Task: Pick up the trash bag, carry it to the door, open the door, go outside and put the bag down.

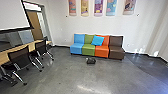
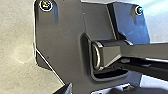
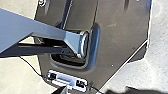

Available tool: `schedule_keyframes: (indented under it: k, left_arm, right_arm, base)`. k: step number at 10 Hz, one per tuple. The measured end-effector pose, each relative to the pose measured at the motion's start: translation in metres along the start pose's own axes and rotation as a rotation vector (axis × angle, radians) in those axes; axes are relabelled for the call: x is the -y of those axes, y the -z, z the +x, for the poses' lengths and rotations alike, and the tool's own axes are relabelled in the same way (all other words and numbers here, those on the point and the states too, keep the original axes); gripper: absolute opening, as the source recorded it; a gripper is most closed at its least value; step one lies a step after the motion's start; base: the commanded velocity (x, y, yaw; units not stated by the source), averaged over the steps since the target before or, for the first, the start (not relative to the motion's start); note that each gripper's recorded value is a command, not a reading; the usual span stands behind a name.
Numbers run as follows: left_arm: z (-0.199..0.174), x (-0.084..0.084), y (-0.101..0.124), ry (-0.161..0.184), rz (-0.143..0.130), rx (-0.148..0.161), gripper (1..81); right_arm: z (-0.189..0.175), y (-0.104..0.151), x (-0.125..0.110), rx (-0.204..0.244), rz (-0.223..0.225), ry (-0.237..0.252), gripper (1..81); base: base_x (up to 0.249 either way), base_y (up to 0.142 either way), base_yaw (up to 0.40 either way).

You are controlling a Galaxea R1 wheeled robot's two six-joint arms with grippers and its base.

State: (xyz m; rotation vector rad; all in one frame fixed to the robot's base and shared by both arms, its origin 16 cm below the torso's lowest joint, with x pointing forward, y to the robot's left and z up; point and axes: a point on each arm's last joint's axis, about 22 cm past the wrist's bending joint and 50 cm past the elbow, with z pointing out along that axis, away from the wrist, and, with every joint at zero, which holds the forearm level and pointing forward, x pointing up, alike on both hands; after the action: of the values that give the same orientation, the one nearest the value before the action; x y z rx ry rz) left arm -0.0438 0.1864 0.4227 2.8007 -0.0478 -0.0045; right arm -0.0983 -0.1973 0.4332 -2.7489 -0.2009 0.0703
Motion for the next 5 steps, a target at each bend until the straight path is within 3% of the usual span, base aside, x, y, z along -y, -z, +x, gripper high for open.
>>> schedule_keyframes:
  k: [5]
  left_arm:
    - [0.0035, 0.0010, 0.0003, -0.001, 0.001, -0.004, 81.1]
  right_arm:
    - [0.0001, -0.0004, 0.0012, 0.000, 0.001, 0.000, 81.1]
  base:
    - [0.190, 0.000, 0.000]
